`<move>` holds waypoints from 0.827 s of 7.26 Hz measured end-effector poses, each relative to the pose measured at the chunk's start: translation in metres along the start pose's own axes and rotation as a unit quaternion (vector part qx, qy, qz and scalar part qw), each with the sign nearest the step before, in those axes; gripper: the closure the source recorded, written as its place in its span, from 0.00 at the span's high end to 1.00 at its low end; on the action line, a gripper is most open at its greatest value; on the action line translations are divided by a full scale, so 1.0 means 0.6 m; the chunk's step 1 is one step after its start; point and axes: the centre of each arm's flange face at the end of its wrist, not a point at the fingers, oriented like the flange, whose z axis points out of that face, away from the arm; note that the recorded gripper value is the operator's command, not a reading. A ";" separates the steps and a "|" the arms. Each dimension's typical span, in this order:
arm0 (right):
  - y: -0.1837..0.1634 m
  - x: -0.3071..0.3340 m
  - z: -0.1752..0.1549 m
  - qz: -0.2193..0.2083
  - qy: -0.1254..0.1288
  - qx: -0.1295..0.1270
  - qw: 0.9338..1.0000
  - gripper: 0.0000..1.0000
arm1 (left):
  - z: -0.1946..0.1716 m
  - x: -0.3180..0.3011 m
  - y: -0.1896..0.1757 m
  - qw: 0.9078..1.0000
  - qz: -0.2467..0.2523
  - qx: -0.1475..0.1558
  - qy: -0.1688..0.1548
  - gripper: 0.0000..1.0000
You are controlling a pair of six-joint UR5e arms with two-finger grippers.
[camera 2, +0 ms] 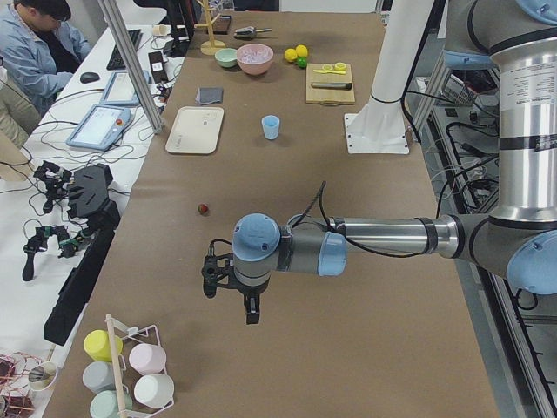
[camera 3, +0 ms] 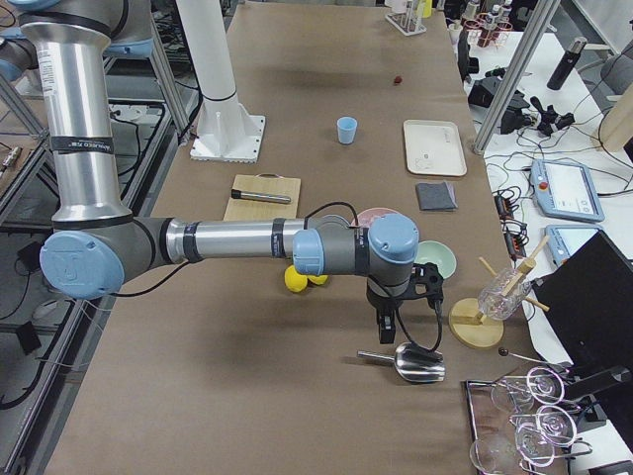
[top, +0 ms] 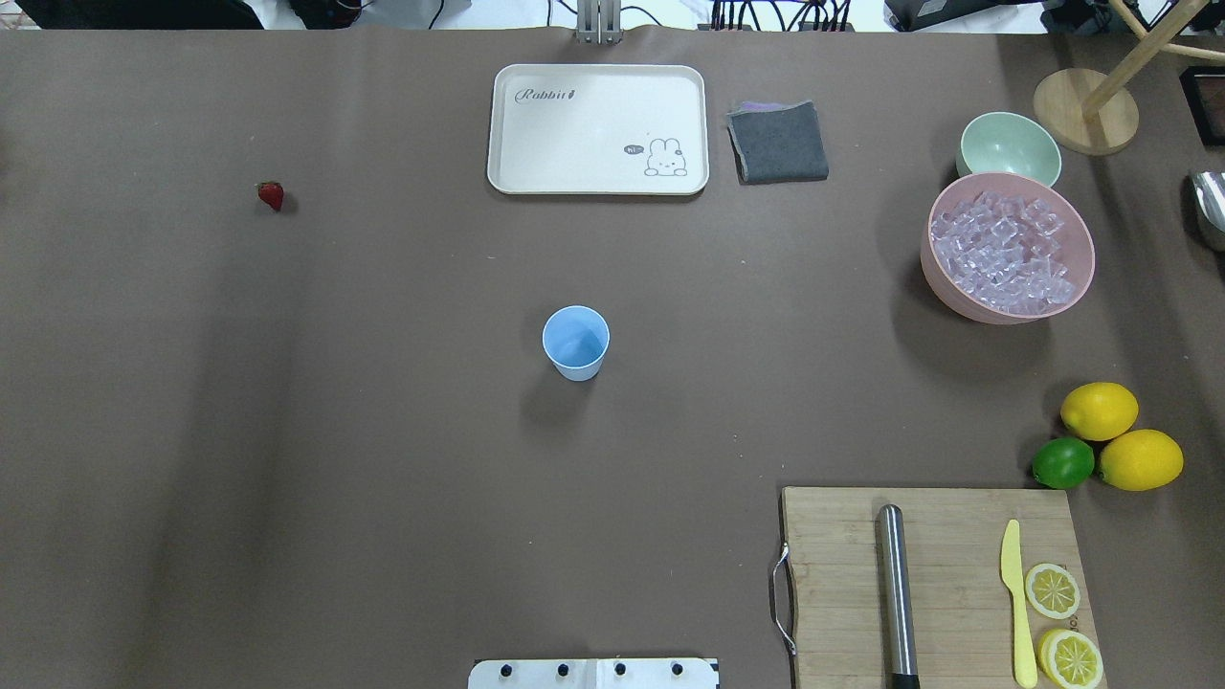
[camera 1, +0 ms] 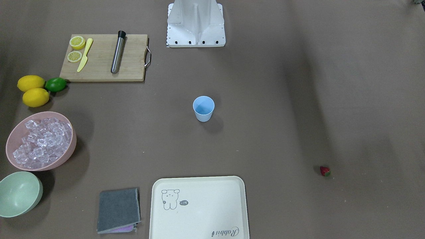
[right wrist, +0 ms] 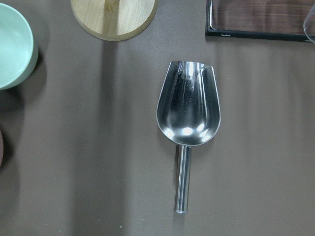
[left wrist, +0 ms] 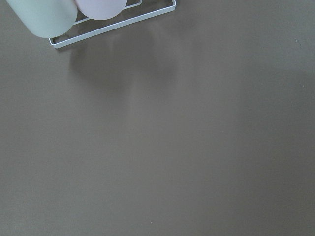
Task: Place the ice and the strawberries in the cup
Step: 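Move the right gripper over the pink bowl of ice cubes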
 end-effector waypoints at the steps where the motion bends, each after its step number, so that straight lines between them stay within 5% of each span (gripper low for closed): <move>1: 0.000 0.000 0.000 0.000 0.000 0.000 1.000 1.00 | 0.000 0.000 0.000 1.000 0.000 0.000 0.000 0.97; 6: -0.008 -0.011 0.003 -0.005 -0.001 -0.002 1.000 1.00 | 0.003 -0.004 -0.002 1.000 -0.001 -0.001 0.000 0.97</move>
